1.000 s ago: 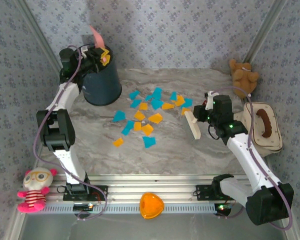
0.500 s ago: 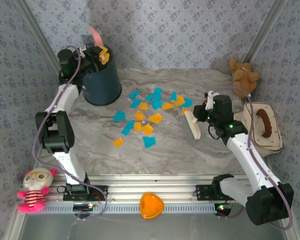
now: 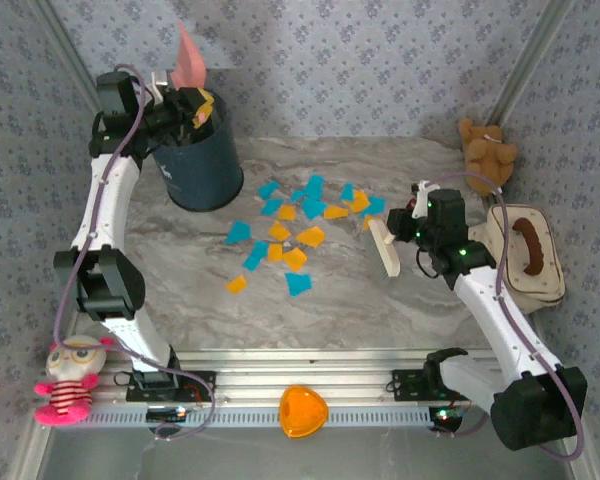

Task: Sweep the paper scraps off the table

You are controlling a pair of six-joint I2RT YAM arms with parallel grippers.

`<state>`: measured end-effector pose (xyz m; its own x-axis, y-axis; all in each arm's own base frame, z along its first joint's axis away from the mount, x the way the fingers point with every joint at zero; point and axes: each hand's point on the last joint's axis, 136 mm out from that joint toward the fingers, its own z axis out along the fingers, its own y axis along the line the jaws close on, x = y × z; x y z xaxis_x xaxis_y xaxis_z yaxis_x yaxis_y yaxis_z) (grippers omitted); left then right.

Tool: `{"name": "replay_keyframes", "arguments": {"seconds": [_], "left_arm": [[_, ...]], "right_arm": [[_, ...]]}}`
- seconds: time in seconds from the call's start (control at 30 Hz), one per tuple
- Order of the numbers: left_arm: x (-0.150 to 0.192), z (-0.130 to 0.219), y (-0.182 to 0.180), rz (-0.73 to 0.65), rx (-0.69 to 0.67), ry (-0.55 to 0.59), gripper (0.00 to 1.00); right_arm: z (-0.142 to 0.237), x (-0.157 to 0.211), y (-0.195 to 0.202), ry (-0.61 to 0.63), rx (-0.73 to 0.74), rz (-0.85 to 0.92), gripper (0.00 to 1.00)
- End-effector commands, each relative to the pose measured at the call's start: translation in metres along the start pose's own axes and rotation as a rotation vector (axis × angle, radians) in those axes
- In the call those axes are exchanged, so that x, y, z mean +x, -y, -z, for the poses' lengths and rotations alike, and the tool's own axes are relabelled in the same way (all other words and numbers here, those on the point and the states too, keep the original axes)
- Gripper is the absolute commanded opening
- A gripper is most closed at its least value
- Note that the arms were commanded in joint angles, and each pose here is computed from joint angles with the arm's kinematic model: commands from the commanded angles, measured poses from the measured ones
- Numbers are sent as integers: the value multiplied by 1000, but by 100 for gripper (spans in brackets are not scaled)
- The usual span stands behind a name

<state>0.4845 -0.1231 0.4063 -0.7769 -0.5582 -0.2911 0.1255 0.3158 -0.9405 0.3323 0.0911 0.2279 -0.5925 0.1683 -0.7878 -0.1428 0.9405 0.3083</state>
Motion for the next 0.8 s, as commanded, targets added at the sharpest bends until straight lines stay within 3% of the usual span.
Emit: {"name": "replay_keyframes", "arguments": {"seconds": [0.0,0.27,0.53,0.77], "left_arm": [[29,16,-2,-150,-98,-67,0],[75,22,-29,-293,-273,-174,0],[125,29,-50,-481,-388,-270,0],[164,36,-78,-561,-452,-353,0]], "right_arm": [[-1,-16,-5,52,-43,-44,0],[-18,-35,-2,100,-87,-144,0],[-48,-56,15,145,-90,-292,0],[-82,-79,25,184,-112,-405,0]]}}
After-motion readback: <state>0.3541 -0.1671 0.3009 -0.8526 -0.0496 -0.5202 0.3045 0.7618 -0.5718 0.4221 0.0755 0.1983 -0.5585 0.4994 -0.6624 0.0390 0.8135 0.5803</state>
